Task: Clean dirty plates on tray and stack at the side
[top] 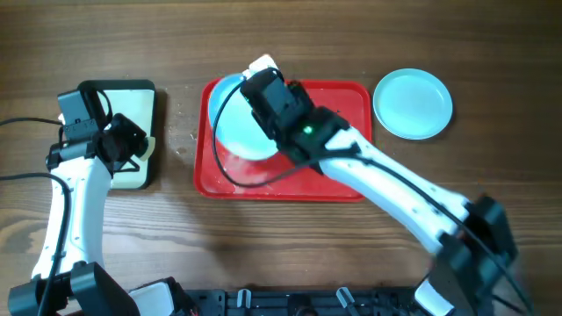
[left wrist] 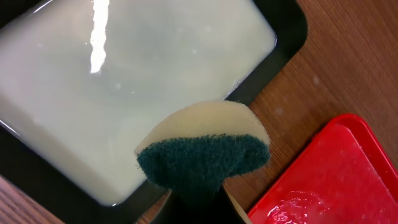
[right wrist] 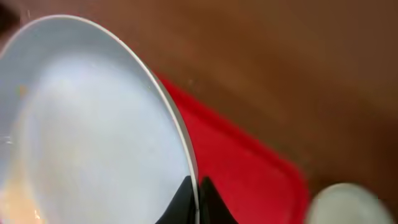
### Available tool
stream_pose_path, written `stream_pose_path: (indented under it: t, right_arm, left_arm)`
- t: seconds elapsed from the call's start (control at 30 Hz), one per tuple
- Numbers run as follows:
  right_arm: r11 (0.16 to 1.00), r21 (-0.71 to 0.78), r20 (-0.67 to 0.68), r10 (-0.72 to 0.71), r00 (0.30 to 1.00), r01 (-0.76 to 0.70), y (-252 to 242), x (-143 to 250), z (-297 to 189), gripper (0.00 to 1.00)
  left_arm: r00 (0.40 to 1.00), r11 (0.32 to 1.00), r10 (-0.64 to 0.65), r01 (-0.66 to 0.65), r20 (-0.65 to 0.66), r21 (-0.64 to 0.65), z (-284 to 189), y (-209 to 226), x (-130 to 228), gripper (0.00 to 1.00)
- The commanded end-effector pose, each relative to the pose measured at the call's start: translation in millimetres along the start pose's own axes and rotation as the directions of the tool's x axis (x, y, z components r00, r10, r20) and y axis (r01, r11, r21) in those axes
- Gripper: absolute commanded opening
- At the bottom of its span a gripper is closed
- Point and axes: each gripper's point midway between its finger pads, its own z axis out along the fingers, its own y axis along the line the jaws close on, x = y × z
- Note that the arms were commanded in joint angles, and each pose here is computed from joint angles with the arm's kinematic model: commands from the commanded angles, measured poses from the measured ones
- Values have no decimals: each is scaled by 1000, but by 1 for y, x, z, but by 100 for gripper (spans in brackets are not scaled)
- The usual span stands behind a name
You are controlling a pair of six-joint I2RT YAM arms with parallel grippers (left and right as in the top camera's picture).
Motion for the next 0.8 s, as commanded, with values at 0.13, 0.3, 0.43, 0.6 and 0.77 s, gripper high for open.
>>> stream_pose_path:
  t: [0.13, 0.3, 0.43, 0.6, 0.77]
  right_arm:
    - [870, 291, -32, -406, 913, 397, -58, -29, -35, 4]
    - [647, 401, -117, -665, 737, 648, -50, -54, -59, 4]
    - [703, 409, 18, -643, 765, 581, -17, -72, -74, 4]
    - [962, -88, 117, -247, 962, 258, 14, -24, -18, 4]
    - [867, -415, -215, 202, 956, -276, -2, 42, 57, 4]
  left_arm:
    - [1000, 1000, 12, -12, 0, 16, -2, -1, 0, 4]
    - [1000, 1000, 13, -13, 0, 16, -2, -1, 0, 4]
    - [1000, 1000, 13, -13, 0, 16, -2, -1, 0, 4]
    - [999, 998, 14, -13, -29, 54, -2, -8, 5, 4]
    - [961, 919, 263, -222, -87, 326, -12, -64, 36, 4]
